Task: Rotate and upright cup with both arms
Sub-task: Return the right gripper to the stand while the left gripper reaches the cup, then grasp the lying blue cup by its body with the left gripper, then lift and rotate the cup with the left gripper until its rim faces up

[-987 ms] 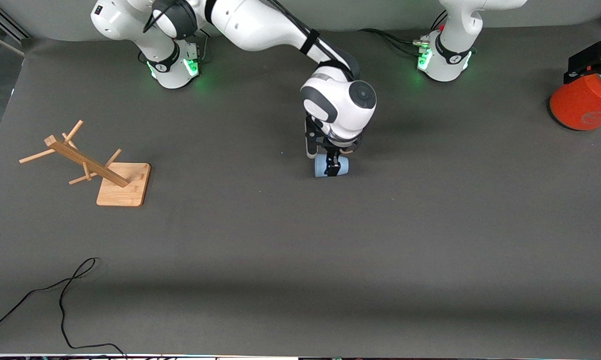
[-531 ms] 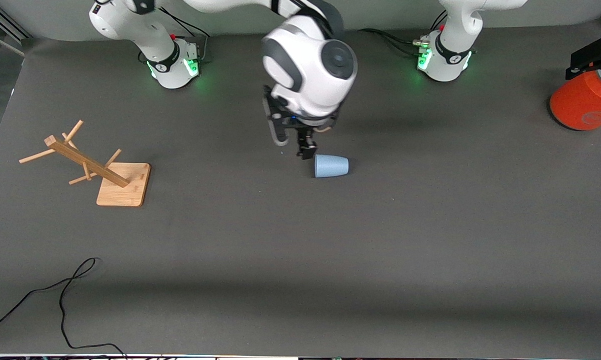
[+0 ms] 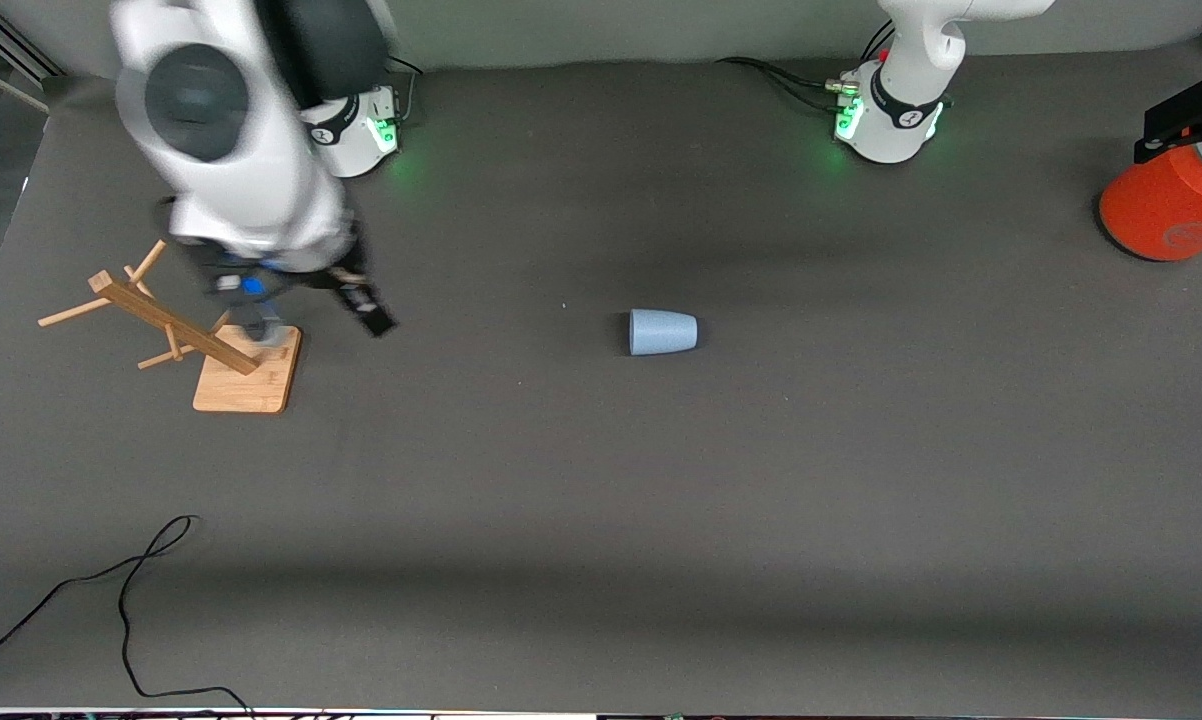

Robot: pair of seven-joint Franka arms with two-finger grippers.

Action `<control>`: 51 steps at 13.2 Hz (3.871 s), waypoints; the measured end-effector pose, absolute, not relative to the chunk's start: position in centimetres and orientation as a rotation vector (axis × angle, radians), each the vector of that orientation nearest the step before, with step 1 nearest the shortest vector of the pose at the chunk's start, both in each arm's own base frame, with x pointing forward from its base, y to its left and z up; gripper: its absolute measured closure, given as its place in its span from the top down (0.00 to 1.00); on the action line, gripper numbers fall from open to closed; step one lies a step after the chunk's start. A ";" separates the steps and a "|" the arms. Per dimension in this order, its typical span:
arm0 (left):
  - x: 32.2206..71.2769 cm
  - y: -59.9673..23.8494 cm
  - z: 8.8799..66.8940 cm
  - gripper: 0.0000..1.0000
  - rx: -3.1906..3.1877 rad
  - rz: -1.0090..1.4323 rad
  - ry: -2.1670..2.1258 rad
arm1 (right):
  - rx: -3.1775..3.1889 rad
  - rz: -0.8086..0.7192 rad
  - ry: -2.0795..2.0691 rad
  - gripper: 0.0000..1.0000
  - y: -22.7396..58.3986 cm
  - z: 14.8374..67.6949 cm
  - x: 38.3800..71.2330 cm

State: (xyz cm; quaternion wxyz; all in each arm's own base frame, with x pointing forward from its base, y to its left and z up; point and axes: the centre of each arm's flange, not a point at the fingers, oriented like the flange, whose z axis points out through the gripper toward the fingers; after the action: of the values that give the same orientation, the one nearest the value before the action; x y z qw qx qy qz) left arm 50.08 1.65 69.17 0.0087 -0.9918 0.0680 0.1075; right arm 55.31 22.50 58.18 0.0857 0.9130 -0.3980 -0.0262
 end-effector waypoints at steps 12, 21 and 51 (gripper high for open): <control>51.0 -35.3 58.4 1.00 -3.029 0.231 0.147 | 3.115 0.019 -0.198 1.00 -1.8 59.2 58.5; 46.4 -55.4 32.5 1.00 -2.777 0.106 0.169 | 3.126 0.078 -0.004 1.00 -3.2 59.7 58.5; 52.1 -45.3 52.4 0.06 -2.837 0.161 0.348 | 3.134 -0.029 0.023 1.00 -2.2 59.7 57.2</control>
State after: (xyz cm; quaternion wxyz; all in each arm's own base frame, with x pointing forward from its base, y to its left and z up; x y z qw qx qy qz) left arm 52.10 -45.26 52.36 0.1390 -0.9814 0.1204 0.0558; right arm 57.18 -2.22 59.72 0.0037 0.9999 0.0072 -0.0093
